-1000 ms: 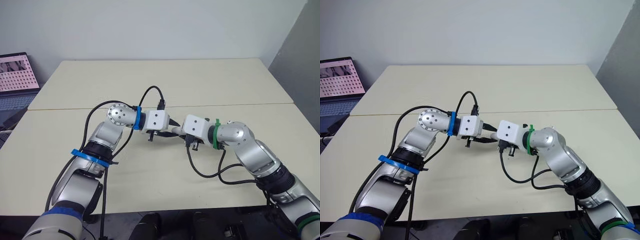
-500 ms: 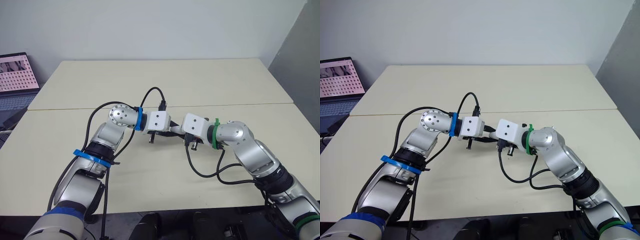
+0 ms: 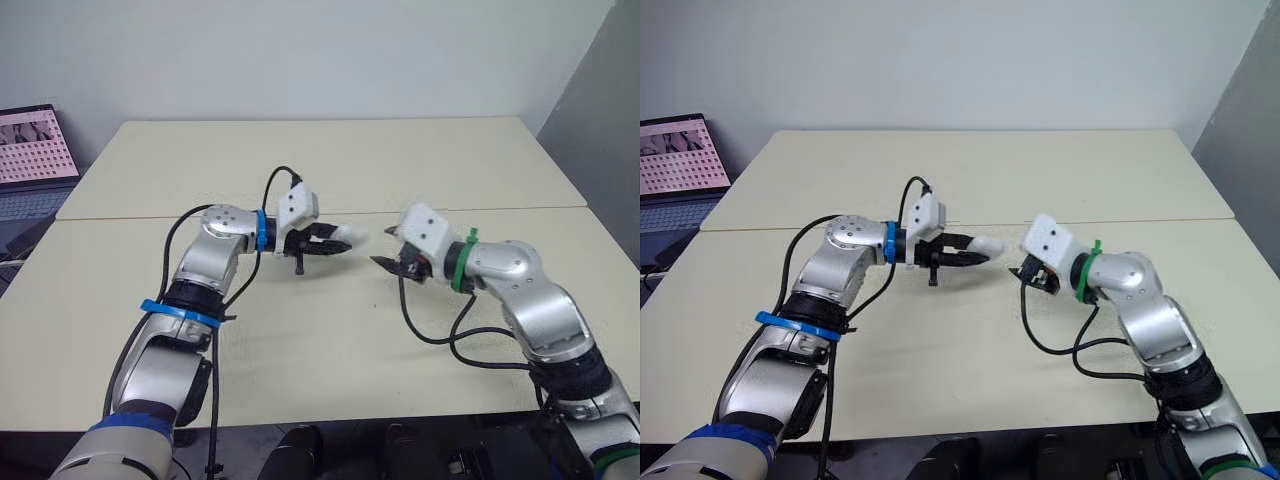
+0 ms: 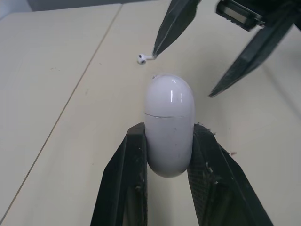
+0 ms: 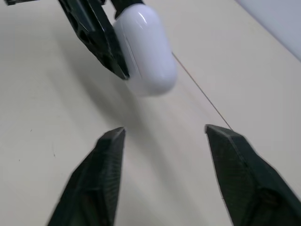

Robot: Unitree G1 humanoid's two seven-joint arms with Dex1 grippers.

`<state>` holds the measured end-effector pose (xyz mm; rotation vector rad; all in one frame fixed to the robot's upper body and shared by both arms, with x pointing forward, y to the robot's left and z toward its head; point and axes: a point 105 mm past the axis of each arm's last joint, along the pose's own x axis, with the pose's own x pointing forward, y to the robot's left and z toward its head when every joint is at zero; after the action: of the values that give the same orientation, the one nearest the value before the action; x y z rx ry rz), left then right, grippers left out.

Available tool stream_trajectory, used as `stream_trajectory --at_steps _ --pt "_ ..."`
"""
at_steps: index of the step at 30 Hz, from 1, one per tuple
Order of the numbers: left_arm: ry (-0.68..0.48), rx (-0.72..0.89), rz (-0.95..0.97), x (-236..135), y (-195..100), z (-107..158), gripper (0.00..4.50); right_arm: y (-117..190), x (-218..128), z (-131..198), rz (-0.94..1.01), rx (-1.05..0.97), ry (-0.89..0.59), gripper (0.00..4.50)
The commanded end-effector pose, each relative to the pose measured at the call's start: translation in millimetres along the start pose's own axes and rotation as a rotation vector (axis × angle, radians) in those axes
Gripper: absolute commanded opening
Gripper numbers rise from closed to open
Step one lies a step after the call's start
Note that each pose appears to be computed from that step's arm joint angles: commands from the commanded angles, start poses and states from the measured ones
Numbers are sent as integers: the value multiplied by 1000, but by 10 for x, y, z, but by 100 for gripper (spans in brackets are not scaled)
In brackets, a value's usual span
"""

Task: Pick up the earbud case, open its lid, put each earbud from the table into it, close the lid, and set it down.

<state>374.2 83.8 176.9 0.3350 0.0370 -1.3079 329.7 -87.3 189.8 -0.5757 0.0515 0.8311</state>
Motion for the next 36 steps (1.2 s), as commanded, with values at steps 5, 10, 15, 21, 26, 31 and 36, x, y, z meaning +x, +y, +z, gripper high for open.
stream_trajectory --at_steps 5,10,15,21,26,31,36 --pt "-150 -186 24 -46 -49 200 75 -116 -18 352 -119 63 -160 445" --pt "-155 -198 -4 -20 -145 235 75 -142 51 433 -132 62 -186 445" --pt "-160 -205 -17 9 -200 240 75 -238 73 466 -158 62 -196 445" --pt "-163 -216 -26 28 -235 226 75 -450 13 560 -227 119 -243 445" --pt "-164 -220 6 13 -184 193 75 -475 -51 582 -209 169 -262 445" --pt "-164 -220 10 1 -174 185 75 -222 -82 467 -64 136 -209 445" --pt "-165 -216 4 1 -182 190 75 -23 -49 407 26 108 -176 445"
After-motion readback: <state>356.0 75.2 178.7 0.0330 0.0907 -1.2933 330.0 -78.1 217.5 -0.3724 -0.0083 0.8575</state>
